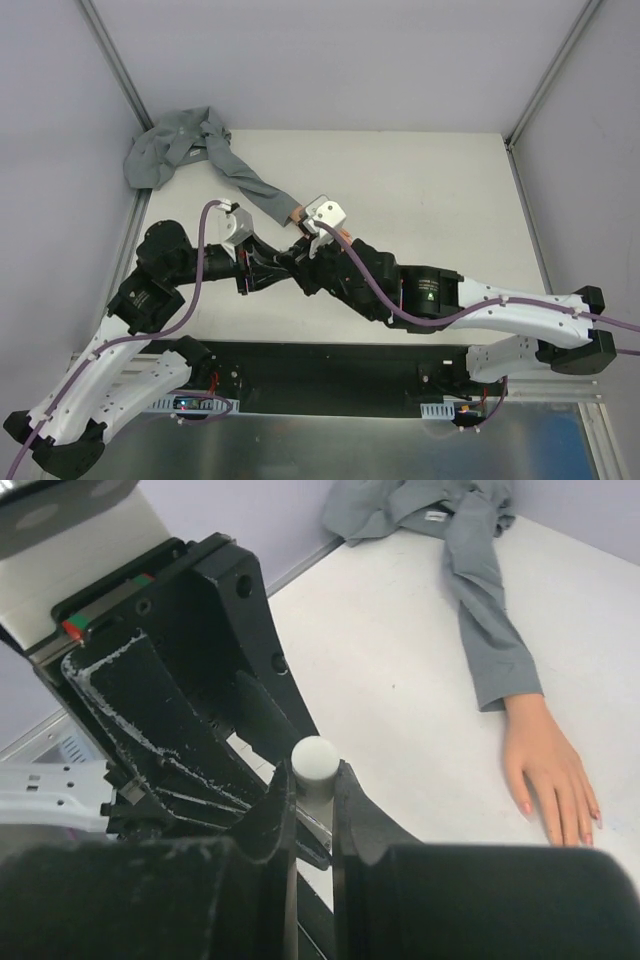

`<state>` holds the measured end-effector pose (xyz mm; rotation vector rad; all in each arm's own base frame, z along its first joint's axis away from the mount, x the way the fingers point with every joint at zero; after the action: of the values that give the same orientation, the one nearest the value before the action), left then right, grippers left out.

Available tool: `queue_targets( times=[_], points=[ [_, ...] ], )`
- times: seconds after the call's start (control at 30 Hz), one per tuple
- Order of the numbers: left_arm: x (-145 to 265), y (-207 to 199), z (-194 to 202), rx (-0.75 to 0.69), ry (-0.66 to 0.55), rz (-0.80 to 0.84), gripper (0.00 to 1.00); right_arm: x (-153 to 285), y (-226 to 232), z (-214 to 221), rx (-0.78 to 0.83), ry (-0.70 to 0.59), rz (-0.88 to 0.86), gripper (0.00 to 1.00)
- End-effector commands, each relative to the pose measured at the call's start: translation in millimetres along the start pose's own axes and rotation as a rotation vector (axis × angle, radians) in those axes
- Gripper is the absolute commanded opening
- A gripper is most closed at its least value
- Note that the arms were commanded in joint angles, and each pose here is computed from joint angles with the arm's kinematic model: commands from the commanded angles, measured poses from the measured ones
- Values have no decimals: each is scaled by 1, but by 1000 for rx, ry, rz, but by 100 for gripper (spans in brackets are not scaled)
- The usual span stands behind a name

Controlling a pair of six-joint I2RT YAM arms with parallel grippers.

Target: Paint the nails

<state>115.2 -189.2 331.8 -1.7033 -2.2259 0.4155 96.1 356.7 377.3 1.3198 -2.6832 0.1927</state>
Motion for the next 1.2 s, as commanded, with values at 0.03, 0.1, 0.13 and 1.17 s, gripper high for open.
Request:
queue_targets(
  times=[0.03, 0.1, 0.13, 1.17],
  points=[
    [1, -11, -22, -92, -44, 65, 0, 13, -23, -15, 33, -13, 86, 5],
    [7, -27, -10, -110, -3, 183, 0, 19, -18, -18, 26, -21, -21, 19],
    [9, -32, -6, -115, 9, 217, 0, 19, -20, -17, 41, -20, -61, 27],
    [26, -66, -3, -49, 63, 381, 0, 19, 23, -43, -42, -131, -768, 58]
  ],
)
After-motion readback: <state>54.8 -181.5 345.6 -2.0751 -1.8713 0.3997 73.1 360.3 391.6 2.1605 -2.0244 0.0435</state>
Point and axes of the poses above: each gripper's point midway between its finger pads, its own x axis back along the fingers, its own y axis along the line the jaws close on, z = x × y, the point moved 4 cm from there along x, back along the fingers, and after that the axes turned 11 degrees about x, right-handed, at the moved point
